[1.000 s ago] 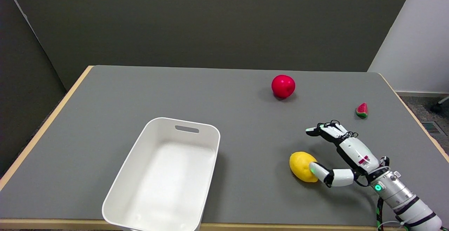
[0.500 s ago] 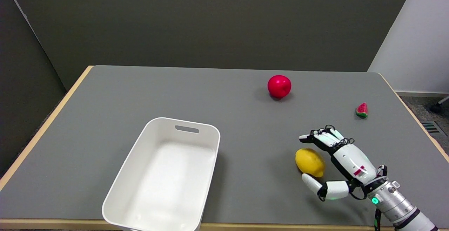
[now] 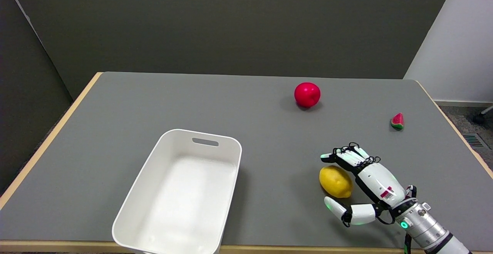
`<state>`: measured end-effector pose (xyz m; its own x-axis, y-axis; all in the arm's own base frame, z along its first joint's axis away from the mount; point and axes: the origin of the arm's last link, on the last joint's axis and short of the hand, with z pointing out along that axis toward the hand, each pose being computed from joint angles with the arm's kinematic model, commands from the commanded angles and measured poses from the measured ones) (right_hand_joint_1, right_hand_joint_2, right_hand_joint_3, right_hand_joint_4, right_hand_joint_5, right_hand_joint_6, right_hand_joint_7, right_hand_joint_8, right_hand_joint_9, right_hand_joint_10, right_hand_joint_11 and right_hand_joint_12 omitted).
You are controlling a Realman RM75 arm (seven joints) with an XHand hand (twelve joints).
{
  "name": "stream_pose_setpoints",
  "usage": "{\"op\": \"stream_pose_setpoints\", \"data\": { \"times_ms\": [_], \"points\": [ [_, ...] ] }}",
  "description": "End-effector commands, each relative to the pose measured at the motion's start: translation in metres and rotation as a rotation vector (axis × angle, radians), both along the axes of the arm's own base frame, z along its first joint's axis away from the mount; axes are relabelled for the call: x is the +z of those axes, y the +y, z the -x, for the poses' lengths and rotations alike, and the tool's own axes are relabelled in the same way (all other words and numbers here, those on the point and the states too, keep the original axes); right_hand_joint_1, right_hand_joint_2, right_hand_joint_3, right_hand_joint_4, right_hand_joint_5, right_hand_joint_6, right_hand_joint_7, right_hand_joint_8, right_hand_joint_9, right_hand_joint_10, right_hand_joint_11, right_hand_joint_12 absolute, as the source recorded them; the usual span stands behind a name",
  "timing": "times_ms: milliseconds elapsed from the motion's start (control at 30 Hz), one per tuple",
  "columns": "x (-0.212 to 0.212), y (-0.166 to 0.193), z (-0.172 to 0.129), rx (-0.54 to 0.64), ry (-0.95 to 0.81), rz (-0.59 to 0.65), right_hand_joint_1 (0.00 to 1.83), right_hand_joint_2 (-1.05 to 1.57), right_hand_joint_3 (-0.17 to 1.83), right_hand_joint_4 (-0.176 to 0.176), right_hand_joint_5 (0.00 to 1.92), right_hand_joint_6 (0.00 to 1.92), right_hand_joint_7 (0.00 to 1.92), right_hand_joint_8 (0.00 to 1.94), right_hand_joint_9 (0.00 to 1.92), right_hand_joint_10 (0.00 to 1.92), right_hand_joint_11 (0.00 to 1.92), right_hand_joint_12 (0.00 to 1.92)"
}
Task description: Pick up the lemon.
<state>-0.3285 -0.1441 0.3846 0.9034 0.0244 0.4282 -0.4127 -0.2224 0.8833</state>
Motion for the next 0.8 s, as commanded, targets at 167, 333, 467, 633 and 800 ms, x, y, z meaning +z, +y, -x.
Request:
{"op": "stream_pose_setpoints", "data": {
  "times_ms": [167,333,467,633,800],
  "points": [
    [0.005,-0.029,0.003,-0.003,-0.019,-0.025,0.49,0.63,0.86,-0.145,0.28,0.57,0.38,0.55,0.23,0.89,0.00,1.11],
    [0.009,-0.032,0.004,-0.011,-0.016,-0.013,0.59,0.63,0.86,-0.135,0.29,0.58,0.39,0.55,0.26,0.93,0.02,1.25],
    [0.014,-0.031,0.011,-0.034,-0.022,0.000,0.60,0.63,0.87,-0.130,0.29,0.58,0.39,0.55,0.27,0.93,0.03,1.26],
    [0.016,-0.028,0.018,-0.055,-0.045,0.005,0.60,0.63,0.87,-0.126,0.29,0.58,0.39,0.55,0.27,0.93,0.03,1.26],
    [0.016,-0.024,0.020,-0.064,-0.050,0.011,0.60,0.63,0.87,-0.123,0.29,0.58,0.39,0.54,0.27,0.93,0.03,1.26]
  ]
}}
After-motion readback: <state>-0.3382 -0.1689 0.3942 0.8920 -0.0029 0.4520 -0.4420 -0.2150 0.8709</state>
